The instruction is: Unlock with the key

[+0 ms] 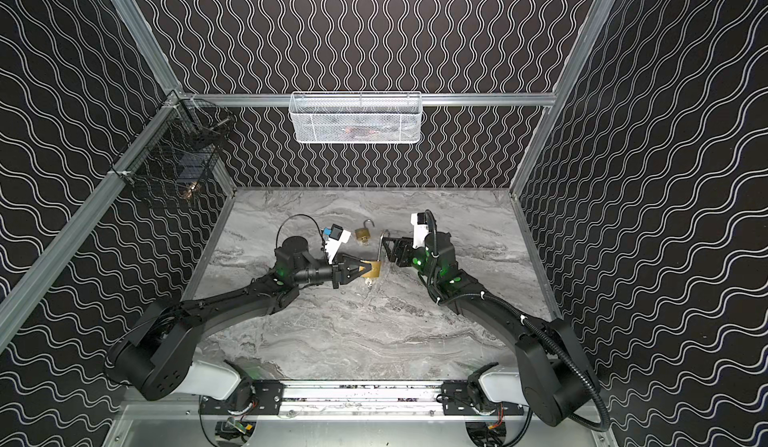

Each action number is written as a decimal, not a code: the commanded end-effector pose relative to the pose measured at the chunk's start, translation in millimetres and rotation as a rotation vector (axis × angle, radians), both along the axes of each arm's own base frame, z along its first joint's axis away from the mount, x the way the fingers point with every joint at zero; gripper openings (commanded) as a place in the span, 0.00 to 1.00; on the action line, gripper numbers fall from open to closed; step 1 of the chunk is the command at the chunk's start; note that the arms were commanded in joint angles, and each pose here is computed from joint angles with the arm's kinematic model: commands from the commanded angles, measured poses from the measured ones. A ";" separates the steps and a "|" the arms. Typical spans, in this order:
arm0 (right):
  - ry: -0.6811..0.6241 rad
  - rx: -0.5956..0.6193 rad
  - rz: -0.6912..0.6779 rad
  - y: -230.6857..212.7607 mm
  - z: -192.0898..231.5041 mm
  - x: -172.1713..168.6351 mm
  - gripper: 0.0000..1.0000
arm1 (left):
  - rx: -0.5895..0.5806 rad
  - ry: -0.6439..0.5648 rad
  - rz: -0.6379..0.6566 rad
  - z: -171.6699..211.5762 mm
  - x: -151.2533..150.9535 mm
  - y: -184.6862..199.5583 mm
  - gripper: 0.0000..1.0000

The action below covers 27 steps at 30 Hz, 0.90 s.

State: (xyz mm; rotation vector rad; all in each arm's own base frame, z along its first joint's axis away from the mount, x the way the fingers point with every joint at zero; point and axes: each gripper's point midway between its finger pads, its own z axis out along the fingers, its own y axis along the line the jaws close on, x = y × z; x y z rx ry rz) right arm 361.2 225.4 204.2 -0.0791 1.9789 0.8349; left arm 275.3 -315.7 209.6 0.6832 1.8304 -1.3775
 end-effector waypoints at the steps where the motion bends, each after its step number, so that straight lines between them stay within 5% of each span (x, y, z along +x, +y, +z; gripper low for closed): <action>1: 0.066 -0.106 -0.120 -20.3 -21.2 6.8 0.69 | 0.067 -0.052 0.113 -1.8 18.7 8.3 0.00; 6: 0.077 -0.122 -0.103 -17.1 -29.6 3.3 0.75 | 0.232 -0.022 0.360 -27.5 57.6 32.5 0.00; 11: 0.081 -0.103 -0.034 -10.5 -38.5 -10.3 0.84 | 0.300 0.032 0.463 -48.7 93.5 42.7 0.00; 15: 0.017 -0.098 -0.084 -35.2 -37.1 -34.5 0.99 | 0.281 0.147 0.516 -73.1 123.0 69.4 0.00; 27: -0.047 -0.159 -0.236 -95.9 -37.9 -68.2 0.99 | 0.192 0.441 0.626 -143.7 166.8 135.7 0.00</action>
